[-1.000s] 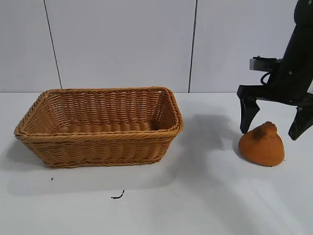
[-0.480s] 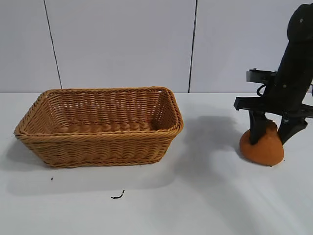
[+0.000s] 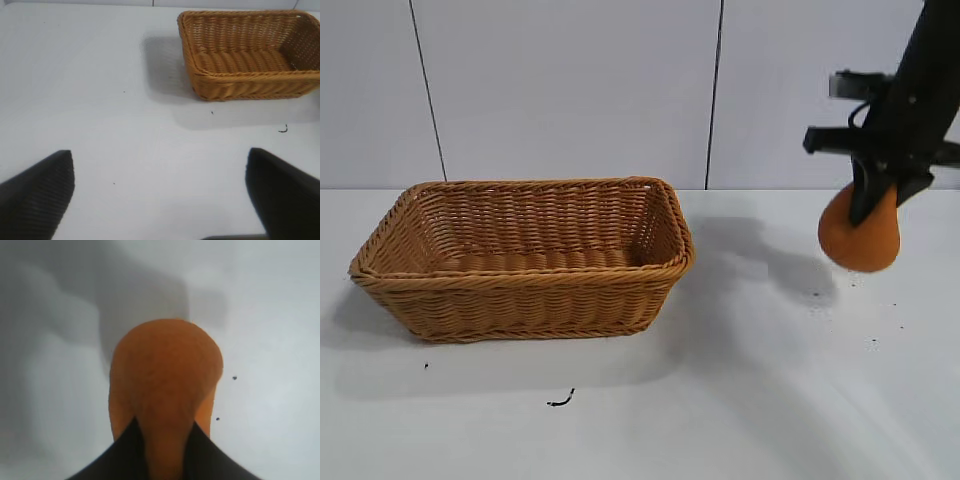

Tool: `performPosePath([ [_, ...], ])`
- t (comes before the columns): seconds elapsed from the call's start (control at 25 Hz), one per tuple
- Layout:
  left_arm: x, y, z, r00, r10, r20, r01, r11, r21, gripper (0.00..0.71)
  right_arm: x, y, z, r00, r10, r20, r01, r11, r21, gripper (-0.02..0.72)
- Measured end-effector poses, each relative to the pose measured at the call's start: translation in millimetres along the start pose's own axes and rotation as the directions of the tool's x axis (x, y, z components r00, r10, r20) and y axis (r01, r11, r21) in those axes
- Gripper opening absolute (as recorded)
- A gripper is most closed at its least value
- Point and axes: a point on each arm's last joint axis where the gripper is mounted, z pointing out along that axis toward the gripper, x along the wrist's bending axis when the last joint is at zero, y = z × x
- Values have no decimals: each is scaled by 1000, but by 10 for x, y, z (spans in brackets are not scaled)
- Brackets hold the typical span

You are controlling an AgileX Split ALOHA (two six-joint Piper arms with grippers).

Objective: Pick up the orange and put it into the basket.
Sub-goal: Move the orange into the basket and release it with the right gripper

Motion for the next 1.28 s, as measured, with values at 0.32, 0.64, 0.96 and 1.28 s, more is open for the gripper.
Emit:
performPosePath([
  [0.32,0,0,0,1000,0,0,0,1000,0,666,121,279,-537,1000,2,-27,-5,991,-130,52],
  [0.64,0,0,0,1000,0,0,0,1000,0,666,722,230,-577,990,-127,-58,118,983,-142,52],
  [0.96,0,0,0,1000,0,0,0,1000,0,666,1752,-15,-567,942,-312,-123,279,933,-229,52],
  [1.28,0,0,0,1000,0,0,0,1000,0,666,2490,-221,-208,895,-408,-181,345,889,-299,52],
])
